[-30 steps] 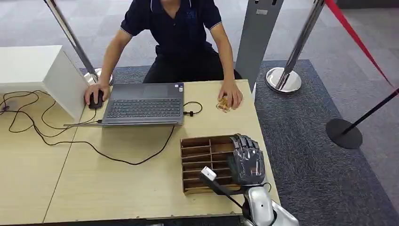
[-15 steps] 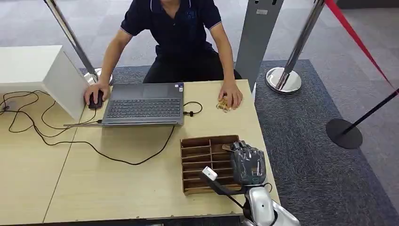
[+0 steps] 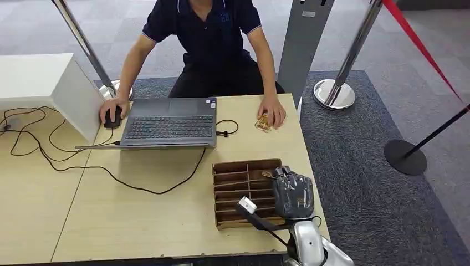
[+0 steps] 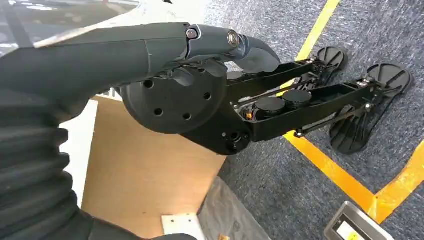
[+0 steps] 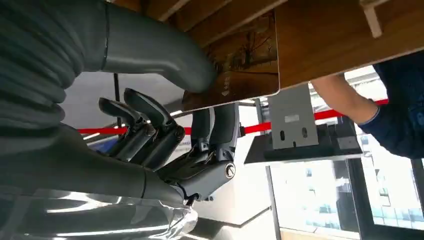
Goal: Pass the card to the sensor for recognition and then transmit it.
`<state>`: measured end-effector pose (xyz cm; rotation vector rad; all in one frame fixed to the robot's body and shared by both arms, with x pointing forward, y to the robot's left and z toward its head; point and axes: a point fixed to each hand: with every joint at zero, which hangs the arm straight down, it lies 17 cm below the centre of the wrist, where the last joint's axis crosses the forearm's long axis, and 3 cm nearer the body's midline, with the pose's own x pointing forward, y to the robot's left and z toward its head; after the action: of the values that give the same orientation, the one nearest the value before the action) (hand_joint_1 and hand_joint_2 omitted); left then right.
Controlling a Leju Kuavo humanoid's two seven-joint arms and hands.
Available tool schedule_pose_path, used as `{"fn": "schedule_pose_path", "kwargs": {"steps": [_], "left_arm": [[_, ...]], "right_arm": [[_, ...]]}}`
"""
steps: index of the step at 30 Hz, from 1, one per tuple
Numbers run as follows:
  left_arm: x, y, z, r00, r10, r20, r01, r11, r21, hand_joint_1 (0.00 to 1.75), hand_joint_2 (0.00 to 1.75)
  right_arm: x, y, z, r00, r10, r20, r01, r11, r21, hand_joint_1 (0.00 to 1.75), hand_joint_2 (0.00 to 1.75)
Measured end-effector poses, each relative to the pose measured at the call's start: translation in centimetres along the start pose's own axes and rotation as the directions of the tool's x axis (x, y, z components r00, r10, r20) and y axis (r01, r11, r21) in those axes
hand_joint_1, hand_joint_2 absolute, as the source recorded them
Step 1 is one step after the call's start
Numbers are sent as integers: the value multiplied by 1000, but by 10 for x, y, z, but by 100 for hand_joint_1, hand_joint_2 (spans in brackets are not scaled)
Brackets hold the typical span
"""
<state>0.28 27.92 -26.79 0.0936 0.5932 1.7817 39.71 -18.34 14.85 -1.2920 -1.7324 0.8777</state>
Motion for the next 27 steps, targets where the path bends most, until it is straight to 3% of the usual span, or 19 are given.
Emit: {"fn": "schedule_pose_path", "kwargs": {"steps": [16, 27], "left_arm": [[-7, 4, -3, 999, 16, -37, -16, 1000, 2, 0, 175], [-14, 6, -5, 998, 16, -53, -16, 1000, 4, 0, 175]], "right_arm": [[-77, -99, 9, 990, 38, -134, -62, 981, -184, 175, 175], [-126, -160, 15, 969, -17, -245, -55, 957, -286, 175, 175]]}}
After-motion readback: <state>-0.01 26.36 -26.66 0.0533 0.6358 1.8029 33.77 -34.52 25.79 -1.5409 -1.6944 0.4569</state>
